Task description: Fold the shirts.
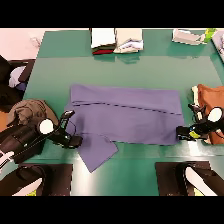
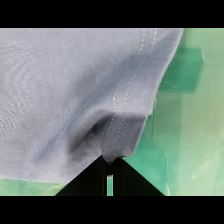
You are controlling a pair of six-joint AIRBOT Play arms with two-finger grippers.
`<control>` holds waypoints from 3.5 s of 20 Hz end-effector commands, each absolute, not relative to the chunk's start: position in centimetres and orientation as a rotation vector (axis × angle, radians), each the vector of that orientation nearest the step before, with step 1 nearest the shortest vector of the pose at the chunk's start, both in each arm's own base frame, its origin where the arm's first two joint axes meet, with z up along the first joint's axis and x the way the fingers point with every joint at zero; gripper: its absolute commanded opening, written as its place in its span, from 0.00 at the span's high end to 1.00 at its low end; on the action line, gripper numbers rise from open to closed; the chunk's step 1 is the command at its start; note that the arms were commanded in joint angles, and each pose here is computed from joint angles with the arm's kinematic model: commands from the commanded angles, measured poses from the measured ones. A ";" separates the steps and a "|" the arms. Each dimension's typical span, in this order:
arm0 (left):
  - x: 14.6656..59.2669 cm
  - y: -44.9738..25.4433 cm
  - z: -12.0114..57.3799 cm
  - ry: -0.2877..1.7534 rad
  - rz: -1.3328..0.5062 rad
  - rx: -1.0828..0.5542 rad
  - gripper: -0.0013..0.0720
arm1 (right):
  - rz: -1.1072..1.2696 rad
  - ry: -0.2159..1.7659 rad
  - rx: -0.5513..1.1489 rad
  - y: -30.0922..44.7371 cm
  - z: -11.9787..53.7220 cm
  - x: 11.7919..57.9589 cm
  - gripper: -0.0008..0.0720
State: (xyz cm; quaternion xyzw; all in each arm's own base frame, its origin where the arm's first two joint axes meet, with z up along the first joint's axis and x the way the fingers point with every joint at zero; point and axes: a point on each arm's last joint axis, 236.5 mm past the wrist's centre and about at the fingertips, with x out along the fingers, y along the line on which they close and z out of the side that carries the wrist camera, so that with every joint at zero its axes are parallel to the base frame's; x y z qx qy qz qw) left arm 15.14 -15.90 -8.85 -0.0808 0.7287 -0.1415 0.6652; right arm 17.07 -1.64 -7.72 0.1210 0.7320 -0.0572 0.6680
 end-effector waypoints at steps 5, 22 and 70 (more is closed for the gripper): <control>17.5 -15.0 -2.4 1.509 -0.381 -0.050 0.95 | -0.095 1.637 0.235 -1.9 -2.7 18.0 0.97; 44.6 -11.8 4.1 1.008 -0.295 0.090 0.95 | -0.131 1.399 0.239 -5.5 1.2 35.4 0.97; 41.4 -41.1 -5.5 1.134 -0.812 0.006 0.95 | 0.350 0.977 0.236 12.3 20.5 40.3 0.97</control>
